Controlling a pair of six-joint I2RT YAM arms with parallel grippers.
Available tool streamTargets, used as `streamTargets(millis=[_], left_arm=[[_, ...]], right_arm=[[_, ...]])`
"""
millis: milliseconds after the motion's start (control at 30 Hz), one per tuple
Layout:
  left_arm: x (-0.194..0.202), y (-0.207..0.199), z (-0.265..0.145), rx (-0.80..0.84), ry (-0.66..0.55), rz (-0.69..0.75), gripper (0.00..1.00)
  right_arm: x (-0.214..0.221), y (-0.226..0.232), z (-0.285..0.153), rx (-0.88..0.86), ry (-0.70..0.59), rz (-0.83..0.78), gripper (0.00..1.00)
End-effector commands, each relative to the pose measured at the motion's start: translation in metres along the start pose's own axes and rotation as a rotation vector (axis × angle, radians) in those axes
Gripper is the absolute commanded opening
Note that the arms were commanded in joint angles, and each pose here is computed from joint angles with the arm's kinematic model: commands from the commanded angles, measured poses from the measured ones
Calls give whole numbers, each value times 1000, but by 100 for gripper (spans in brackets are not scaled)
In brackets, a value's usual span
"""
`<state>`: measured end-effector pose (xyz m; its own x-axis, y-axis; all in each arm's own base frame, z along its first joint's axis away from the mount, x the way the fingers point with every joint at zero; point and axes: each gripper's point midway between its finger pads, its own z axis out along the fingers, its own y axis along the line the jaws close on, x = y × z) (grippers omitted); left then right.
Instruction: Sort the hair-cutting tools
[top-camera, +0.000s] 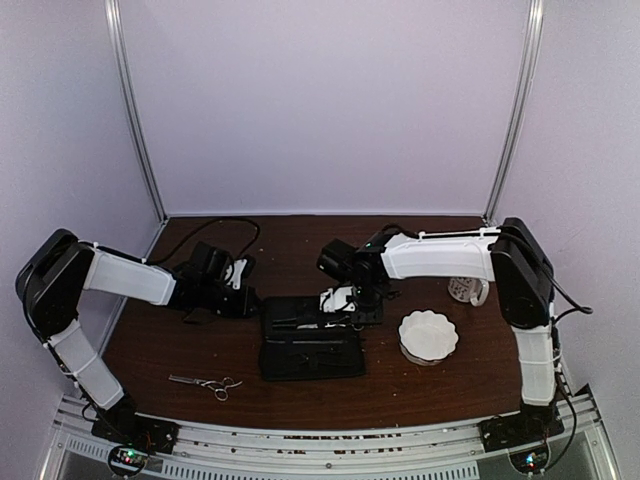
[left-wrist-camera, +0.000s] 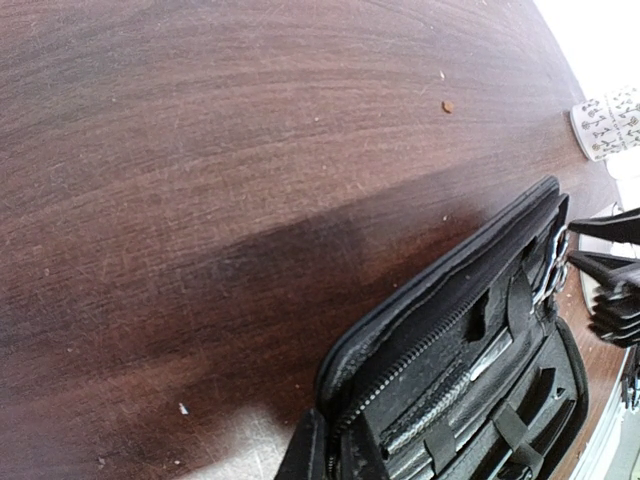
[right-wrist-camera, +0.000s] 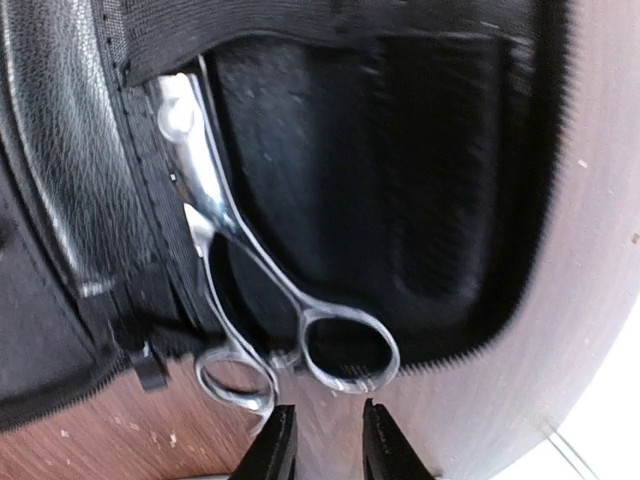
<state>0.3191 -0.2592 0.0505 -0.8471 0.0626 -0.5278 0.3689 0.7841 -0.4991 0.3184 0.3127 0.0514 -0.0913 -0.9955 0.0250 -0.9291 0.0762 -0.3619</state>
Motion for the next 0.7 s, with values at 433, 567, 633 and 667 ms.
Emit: streamTargets(millis=[433,567,633,667], left_arm=[[-6,-6,-4,21,-23,40,3],[-5,-6,-4,19,-19,41,3],[-4,-6,-5,18,-18,44,3],[-3,-5,-5,16,-17,44,3]], right_arm=[[-22,6,6,-54,-27,40,25],[-11,-1,1,-16,-1,33,24],[-5,0,-7,-11,-6,25,23],[-3,3,-10,-24,-14,14,23]])
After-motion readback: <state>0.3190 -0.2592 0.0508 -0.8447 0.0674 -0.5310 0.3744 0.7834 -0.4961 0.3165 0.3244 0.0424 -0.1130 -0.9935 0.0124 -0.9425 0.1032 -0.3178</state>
